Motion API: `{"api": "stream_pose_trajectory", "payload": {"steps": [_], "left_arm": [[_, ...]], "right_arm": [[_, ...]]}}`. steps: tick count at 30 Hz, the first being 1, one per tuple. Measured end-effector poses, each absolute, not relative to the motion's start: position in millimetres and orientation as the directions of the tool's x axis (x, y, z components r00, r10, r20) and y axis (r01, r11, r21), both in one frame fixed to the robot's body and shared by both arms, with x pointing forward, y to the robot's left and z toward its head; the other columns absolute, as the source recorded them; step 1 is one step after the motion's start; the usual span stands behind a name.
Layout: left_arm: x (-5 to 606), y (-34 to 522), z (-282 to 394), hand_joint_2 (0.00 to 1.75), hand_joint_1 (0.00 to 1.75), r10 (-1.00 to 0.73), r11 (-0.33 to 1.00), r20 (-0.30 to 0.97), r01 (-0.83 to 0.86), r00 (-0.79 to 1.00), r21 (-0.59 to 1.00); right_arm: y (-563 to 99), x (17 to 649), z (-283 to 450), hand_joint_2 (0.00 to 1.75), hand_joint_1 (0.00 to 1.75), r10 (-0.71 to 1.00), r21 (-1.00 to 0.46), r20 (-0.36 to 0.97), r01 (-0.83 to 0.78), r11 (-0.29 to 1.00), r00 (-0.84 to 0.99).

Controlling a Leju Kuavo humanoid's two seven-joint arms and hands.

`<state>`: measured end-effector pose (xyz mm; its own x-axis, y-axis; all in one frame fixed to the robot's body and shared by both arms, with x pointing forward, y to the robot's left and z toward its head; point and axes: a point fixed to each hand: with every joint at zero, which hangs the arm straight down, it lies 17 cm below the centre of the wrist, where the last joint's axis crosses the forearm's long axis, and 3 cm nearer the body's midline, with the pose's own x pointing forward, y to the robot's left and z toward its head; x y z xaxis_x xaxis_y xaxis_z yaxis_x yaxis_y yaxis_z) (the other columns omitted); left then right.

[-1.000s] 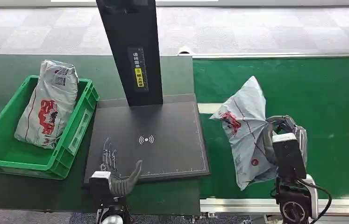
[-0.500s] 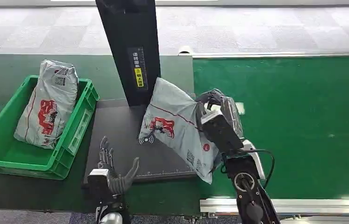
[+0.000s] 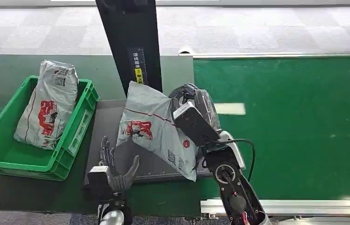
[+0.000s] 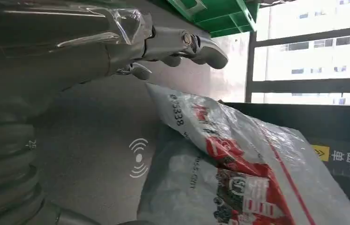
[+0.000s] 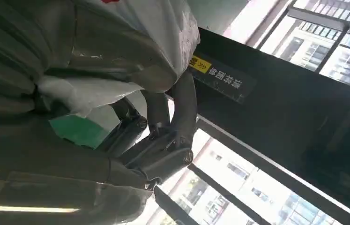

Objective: Moved the parcel from conveyor to table for the left to box.

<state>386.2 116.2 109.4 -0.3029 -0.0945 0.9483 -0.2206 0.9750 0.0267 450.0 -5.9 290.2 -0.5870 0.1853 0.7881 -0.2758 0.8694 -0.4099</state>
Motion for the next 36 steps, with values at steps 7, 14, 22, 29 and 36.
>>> {"api": "stream_pose_trajectory", "payload": {"steps": [7, 14, 22, 29, 36], "left_arm": [[392.0, 118.1, 107.4, 1.75, 0.00, -0.074, 0.973, 0.955, -0.230, -0.288, 0.006], [381.4, 128.7, 113.7, 1.75, 0.00, -0.154, 0.966, 0.933, -0.250, -0.325, 0.073], [355.4, 121.3, 139.4, 1.75, 0.00, -0.342, 0.938, 0.833, -0.111, -0.434, 0.327], [350.9, 46.5, 171.8, 1.75, 0.00, -0.291, 0.893, 0.736, 0.101, -0.611, 0.438], [383.4, -12.6, 202.7, 1.75, 0.00, -0.284, 0.844, 0.656, 0.142, -0.699, 0.518]], "right_arm": [[-46.0, 486.8, 223.9, 1.75, 0.00, 0.091, -0.226, 0.924, -0.341, 0.912, -0.371], [-139.5, 453.3, 97.1, 1.75, 0.00, 0.017, -0.078, 0.979, -0.293, 0.953, -0.204], [-216.0, 362.5, -8.1, 1.75, 0.00, 0.008, -0.004, 0.999, -0.070, 0.998, 0.048], [-227.5, 337.4, 0.6, 1.75, 0.00, 0.081, -0.081, 0.997, 0.037, 0.996, 0.010], [-236.4, 334.1, 27.7, 1.75, 0.00, 0.223, -0.204, 0.973, 0.212, 0.956, -0.067]]}}
